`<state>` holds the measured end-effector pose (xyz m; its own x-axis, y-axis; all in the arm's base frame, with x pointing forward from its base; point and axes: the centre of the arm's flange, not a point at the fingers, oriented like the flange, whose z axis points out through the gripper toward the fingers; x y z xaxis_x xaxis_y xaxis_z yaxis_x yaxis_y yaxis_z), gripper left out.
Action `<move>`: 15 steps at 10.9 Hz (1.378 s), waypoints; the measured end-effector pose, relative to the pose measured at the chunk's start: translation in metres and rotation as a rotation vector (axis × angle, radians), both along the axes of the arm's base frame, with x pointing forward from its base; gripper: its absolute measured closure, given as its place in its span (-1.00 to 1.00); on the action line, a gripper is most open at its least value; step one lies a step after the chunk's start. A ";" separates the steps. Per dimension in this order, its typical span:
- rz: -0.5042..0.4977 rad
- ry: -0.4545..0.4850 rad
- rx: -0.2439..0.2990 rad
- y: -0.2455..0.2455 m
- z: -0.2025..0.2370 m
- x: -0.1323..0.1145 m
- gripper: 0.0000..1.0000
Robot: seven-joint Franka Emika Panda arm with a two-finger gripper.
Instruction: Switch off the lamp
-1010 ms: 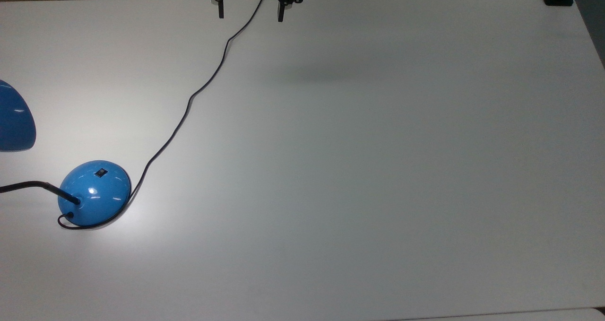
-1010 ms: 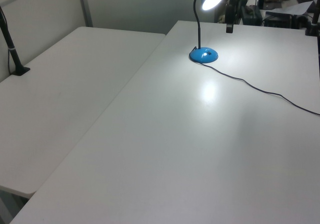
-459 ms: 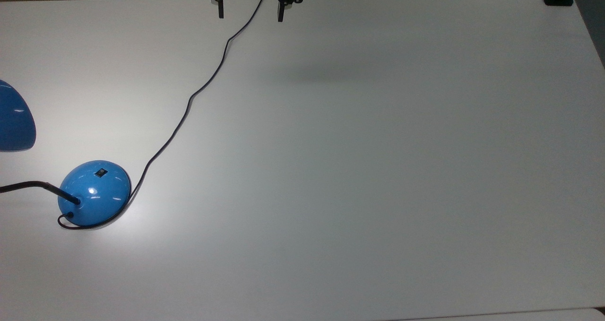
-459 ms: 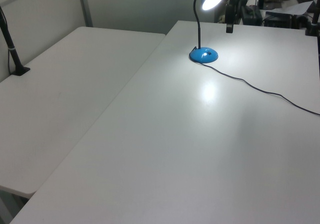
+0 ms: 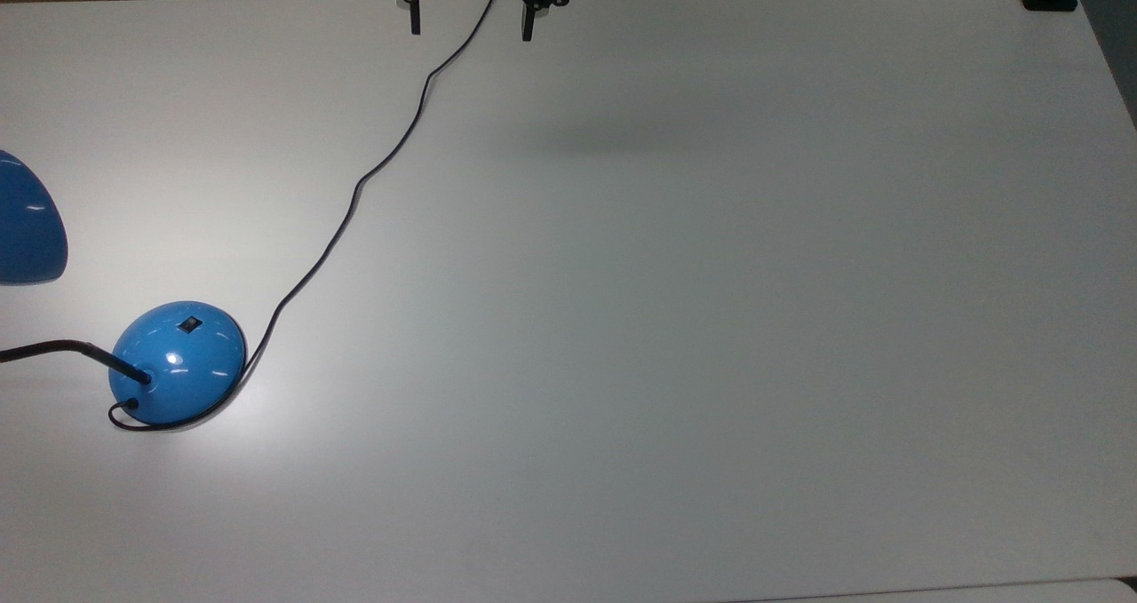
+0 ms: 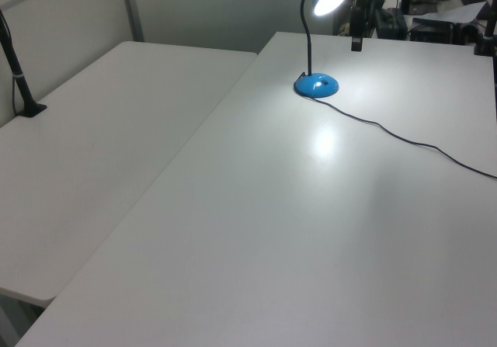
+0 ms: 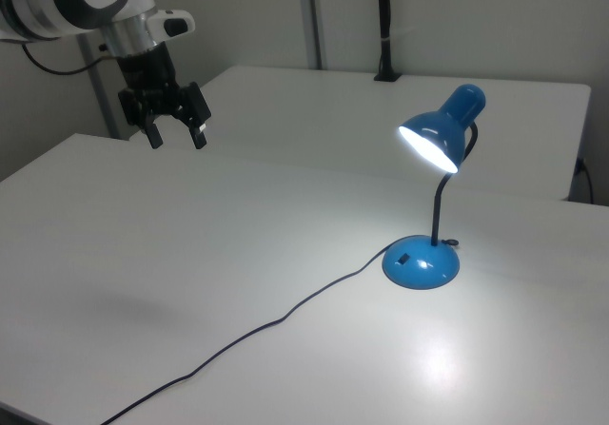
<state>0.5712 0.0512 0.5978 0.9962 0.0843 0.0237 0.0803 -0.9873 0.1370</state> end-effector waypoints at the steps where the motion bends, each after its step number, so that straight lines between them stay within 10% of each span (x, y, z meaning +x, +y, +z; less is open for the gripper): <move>1: 0.000 0.000 0.000 0.000 0.000 0.000 -1.00; 8: 0.028 0.005 -0.001 0.000 -0.001 0.000 -0.75; 13: 0.059 0.015 0.002 0.000 -0.003 0.000 0.88; 15: 0.040 0.019 0.032 -0.006 -0.004 0.001 0.98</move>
<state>0.5721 0.0453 0.5937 0.9923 0.1238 0.0081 0.1223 -0.9870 0.1039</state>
